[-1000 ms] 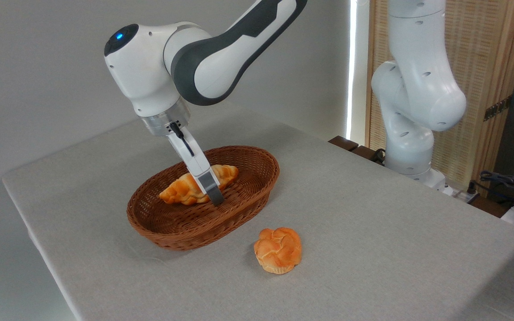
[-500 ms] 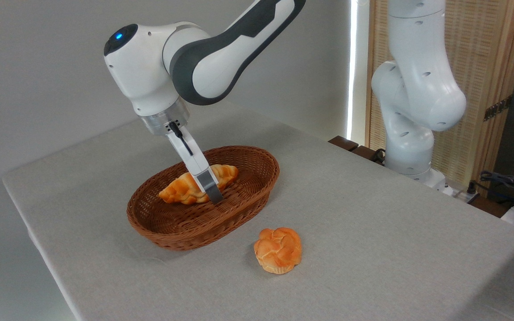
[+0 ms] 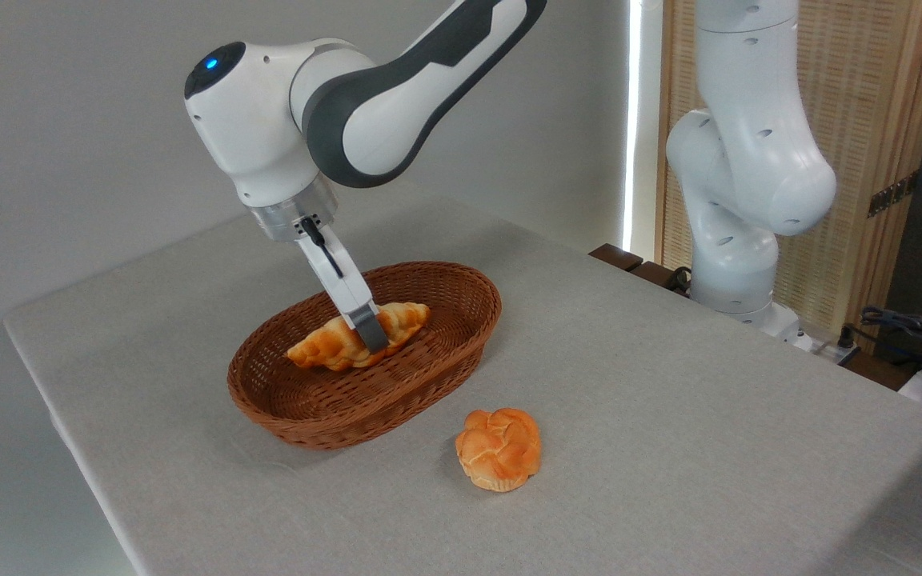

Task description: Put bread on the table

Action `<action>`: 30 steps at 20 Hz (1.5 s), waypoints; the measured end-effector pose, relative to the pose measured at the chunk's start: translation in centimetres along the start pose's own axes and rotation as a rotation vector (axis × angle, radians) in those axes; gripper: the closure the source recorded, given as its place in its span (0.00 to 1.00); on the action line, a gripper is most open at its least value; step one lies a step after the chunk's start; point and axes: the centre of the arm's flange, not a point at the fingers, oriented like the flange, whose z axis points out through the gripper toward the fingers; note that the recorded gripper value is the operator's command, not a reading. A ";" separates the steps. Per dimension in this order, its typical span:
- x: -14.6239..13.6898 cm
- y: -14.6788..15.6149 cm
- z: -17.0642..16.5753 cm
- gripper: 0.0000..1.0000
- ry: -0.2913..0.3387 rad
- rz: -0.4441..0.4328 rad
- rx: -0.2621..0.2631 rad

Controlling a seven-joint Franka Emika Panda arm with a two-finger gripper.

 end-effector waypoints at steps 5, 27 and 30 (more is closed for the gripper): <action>-0.3 -0.5 -4.4 0.92 0.067 -0.009 0.052; -18.3 -14.0 -6.0 0.00 0.112 -0.071 0.063; -17.9 -14.0 -5.6 0.00 0.105 -0.066 0.059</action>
